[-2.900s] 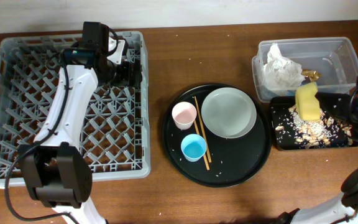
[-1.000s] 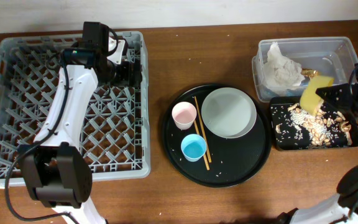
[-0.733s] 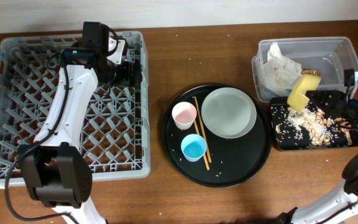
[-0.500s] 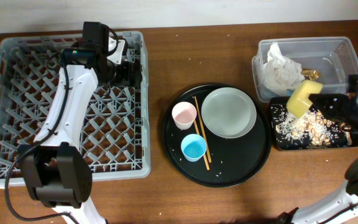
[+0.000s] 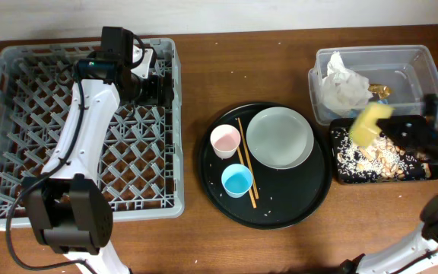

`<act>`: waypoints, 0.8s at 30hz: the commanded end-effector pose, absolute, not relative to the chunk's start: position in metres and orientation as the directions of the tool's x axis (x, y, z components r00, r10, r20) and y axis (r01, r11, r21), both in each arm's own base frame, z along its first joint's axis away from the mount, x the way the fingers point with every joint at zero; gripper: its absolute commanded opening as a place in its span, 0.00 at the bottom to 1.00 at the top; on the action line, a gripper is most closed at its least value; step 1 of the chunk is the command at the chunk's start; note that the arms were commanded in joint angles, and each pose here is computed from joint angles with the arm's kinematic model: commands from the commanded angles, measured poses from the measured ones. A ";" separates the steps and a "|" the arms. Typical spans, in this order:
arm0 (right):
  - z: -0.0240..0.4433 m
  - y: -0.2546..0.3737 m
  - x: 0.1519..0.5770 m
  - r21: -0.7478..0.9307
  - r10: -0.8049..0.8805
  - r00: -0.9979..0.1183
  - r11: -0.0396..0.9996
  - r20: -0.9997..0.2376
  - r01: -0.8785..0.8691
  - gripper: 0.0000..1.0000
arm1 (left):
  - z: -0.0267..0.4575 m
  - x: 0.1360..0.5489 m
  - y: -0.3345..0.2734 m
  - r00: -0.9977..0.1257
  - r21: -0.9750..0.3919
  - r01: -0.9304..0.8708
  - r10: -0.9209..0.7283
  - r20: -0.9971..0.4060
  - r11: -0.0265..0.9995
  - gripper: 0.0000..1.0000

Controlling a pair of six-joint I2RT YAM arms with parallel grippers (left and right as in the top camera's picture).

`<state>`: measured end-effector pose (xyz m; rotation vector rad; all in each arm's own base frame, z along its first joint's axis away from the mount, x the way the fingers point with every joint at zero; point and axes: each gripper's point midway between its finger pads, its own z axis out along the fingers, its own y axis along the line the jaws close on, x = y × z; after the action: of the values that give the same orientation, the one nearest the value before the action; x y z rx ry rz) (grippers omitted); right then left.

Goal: Sort waste into correct bins and load items into the dishwasher rack
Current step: 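Set the empty yellow bowl back on the round tray with the right gripper, then grasp the pink cup with the right gripper and lift it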

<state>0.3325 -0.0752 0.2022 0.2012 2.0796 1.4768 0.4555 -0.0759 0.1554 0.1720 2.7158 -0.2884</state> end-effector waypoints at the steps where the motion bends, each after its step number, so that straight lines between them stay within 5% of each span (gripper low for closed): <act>1: 0.217 -0.017 0.316 0.852 0.205 -0.900 0.455 -0.384 -0.260 0.04 | 0.171 0.458 -0.073 -0.895 -0.172 0.163 0.072 -0.441 0.971 0.99; 5: 0.195 0.050 0.300 0.809 -0.060 -0.975 0.548 -0.213 -0.211 0.04 | 0.171 0.458 -0.073 -0.895 -0.172 0.163 0.072 -0.441 0.971 0.99; 8: 0.143 0.067 0.296 0.554 -0.100 -0.993 0.831 0.059 -0.051 0.04 | 0.171 0.458 -0.073 -0.895 -0.172 0.163 0.072 -0.441 0.971 0.99; 11: 0.118 0.081 0.272 0.297 -0.048 -0.975 0.955 0.219 0.020 0.04 | 0.171 0.458 -0.073 -0.895 -0.172 0.163 0.072 -0.441 0.971 0.99; 19: 0.068 0.133 0.230 0.219 -0.084 -0.950 0.976 0.301 -0.017 0.04 | 0.172 0.459 -0.073 -0.893 -0.172 0.164 0.072 -0.444 0.971 0.99; 20: 0.066 0.134 0.227 0.217 -0.090 -0.948 0.976 0.307 -0.022 0.10 | 0.172 0.459 -0.073 -0.893 -0.172 0.164 0.072 -0.444 0.971 0.99; 21: 0.066 0.134 0.227 0.218 -0.091 -0.948 0.976 0.305 -0.023 0.30 | 0.172 0.459 -0.073 -0.893 -0.173 0.164 0.072 -0.444 0.971 0.99; 22: 0.066 0.135 0.228 0.222 -0.091 -0.948 0.975 0.304 -0.023 0.36 | 0.172 0.459 -0.073 -0.893 -0.173 0.164 0.072 -0.444 0.971 0.99; 24: 0.071 0.137 0.231 0.229 -0.093 -0.952 0.973 0.291 -0.025 0.37 | 0.172 0.459 -0.073 -0.893 -0.172 0.164 0.072 -0.444 0.971 0.99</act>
<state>0.2288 0.1352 0.0645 -0.1060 3.4448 0.3949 0.4564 -0.0760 0.1558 0.1723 2.7116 -0.2882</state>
